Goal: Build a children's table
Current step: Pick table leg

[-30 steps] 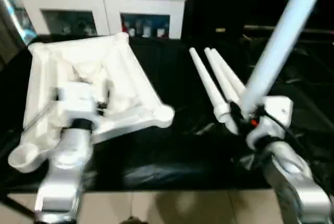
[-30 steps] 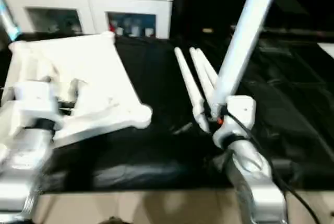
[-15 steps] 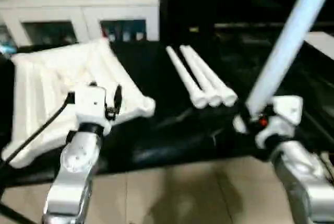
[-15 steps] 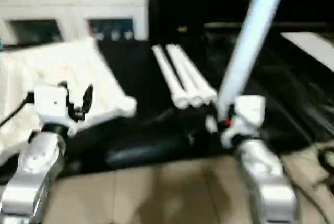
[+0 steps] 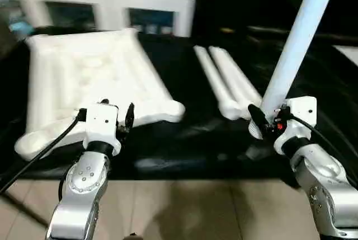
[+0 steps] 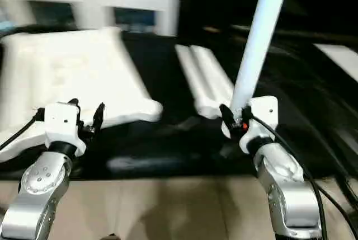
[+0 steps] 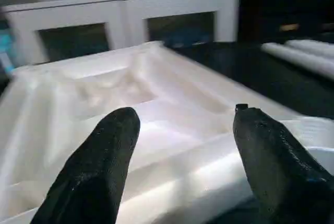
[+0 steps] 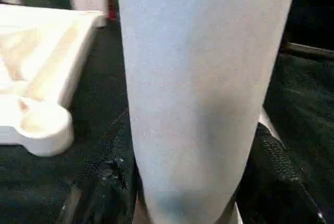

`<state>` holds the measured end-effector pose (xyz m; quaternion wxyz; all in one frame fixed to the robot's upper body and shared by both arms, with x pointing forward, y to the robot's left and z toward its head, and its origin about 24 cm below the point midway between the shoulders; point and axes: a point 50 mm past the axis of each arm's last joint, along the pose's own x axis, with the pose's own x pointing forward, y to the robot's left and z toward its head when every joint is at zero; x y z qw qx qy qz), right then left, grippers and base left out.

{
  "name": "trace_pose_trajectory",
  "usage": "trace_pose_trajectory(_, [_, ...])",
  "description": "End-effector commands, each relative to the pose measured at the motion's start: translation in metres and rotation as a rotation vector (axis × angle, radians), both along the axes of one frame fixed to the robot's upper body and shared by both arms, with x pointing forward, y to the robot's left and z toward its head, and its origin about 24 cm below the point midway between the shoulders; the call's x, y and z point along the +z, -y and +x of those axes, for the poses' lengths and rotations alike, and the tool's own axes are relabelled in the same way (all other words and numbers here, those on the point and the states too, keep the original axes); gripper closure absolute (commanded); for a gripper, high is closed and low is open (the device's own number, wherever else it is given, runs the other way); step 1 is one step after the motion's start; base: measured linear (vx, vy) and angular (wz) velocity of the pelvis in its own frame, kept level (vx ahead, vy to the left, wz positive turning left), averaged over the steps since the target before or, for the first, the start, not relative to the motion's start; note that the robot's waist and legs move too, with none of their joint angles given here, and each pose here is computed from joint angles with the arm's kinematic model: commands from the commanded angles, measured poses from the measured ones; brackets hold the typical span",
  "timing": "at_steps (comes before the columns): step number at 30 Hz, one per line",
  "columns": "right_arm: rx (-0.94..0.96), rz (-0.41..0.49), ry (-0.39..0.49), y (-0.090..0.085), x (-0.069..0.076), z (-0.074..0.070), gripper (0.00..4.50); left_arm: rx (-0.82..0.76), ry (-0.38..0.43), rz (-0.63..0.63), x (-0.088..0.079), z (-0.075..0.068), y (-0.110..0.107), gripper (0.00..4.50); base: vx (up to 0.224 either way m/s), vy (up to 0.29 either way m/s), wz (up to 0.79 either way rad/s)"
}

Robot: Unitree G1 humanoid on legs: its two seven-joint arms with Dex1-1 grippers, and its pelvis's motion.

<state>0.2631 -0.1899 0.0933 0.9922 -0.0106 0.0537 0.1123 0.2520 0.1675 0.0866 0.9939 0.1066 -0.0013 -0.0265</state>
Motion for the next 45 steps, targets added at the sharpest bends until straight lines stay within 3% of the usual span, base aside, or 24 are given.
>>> trace_pose_trajectory(1, [0.0, -0.001, 0.02, 0.002, 0.005, 0.003, 2.57, -0.029, -0.014, 0.013, -0.002, 0.003, 0.005, 1.2, 0.156, 0.03, 0.73])
trace_pose_trajectory(11, [-0.008, 0.015, 0.017, 0.004, 0.004, 0.008, 2.57, -0.037, -0.014, 0.013, -0.001, 0.006, 0.007, 1.2, 0.144, -0.037, 0.61])
trace_pose_trajectory(20, [-0.001, 0.03, 0.014, 0.001, 0.003, 0.008, 2.57, -0.036, -0.013, -0.001, 0.001, 0.01, 0.009, 1.2, 0.126, -0.004, -0.02])
trace_pose_trajectory(35, [0.012, 0.045, 0.0, -0.008, 0.0, 0.005, 2.57, 0.025, -0.028, -0.086, 0.001, 0.026, 0.006, 1.2, 0.001, -0.026, 0.05])
trace_pose_trajectory(45, [0.102, 0.052, 0.018, -0.015, 0.011, 0.017, 2.57, -0.147, -0.056, -0.028, 0.003, 0.038, 0.009, 1.2, -0.028, -0.093, 0.03])
